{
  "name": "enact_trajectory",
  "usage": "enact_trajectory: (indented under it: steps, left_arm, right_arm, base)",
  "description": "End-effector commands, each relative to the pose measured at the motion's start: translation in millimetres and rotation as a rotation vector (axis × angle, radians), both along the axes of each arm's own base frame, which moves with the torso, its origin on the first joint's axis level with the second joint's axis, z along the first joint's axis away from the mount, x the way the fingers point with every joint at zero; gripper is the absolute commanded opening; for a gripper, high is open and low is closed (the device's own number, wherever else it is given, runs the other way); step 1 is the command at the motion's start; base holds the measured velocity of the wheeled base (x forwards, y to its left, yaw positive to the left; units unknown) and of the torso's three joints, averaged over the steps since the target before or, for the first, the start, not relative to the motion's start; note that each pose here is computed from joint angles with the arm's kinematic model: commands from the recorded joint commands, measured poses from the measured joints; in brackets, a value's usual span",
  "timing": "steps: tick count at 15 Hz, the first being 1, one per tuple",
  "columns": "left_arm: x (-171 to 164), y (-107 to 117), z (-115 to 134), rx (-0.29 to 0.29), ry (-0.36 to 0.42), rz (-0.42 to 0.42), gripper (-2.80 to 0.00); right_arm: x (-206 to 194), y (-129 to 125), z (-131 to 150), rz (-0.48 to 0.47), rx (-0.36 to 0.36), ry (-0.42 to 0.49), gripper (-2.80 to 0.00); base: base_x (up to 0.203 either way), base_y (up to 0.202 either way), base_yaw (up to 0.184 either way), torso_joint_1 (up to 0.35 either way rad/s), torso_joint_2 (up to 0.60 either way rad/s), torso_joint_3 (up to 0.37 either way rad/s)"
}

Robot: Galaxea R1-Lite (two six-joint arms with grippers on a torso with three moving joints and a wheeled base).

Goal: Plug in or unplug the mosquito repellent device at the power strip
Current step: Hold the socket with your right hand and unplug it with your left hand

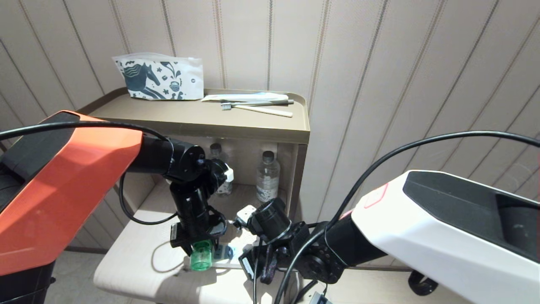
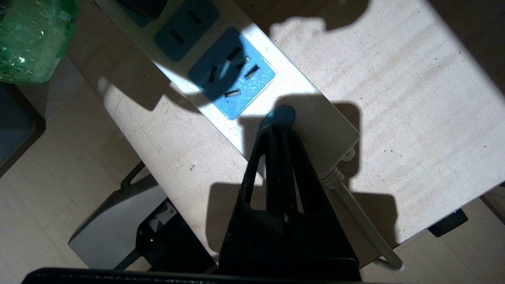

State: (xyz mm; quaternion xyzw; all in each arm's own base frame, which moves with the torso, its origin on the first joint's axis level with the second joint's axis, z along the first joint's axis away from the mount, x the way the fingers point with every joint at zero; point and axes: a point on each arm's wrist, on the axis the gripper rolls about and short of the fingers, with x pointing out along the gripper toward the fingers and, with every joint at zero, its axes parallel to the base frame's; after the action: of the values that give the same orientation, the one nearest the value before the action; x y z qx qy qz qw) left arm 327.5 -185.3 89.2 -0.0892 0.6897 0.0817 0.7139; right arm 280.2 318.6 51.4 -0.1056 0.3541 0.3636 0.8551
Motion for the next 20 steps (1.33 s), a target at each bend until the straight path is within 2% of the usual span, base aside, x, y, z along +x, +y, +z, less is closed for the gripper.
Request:
enact_trajectory:
  steps: [1,4,6,9,11,18,19,20]
  left_arm:
    - [-1,0,-1,0.004,0.007,0.005,-2.80]
    - [-1,0,0,0.002,0.005,0.005,-2.80]
    - [-1,1,6,-0.010,-0.006,0.003,-2.80]
    - [-1,1,6,-0.010,-0.006,0.003,-2.80]
    - [-3,2,18,-0.022,-0.039,0.003,-2.80]
    - [-3,2,18,-0.022,-0.039,0.003,-2.80]
    - [-5,-3,12,0.002,-0.034,-0.010,-2.80]
    - [-13,-18,0,0.046,-0.020,-0.057,-2.80]
  right_arm:
    - [3,-1,-8,-0.007,-0.015,0.014,-2.80]
    - [3,-1,-9,-0.007,-0.017,0.015,-2.80]
    - [3,0,-24,-0.007,-0.044,0.039,-2.80]
    - [3,0,-24,-0.007,-0.044,0.039,-2.80]
    - [5,1,-33,-0.005,-0.059,0.048,-2.80]
    - [5,1,-33,-0.005,-0.059,0.048,-2.80]
    - [7,1,-36,0.000,-0.067,0.045,-2.80]
    - [8,1,-36,0.004,-0.069,0.039,-2.80]
  base:
    - [0.000,0.000,0.000,0.000,0.00,0.000]
    - [0.000,0.000,0.000,0.000,0.00,0.000]
    - [0.000,0.000,0.000,0.000,0.00,0.000]
    - [0.000,0.000,0.000,0.000,0.00,0.000]
    - [0.000,0.000,0.000,0.000,0.00,0.000]
    - [0.000,0.000,0.000,0.000,0.00,0.000]
    - [0.000,0.000,0.000,0.000,0.00,0.000]
    - [0.000,0.000,0.000,0.000,0.00,0.000]
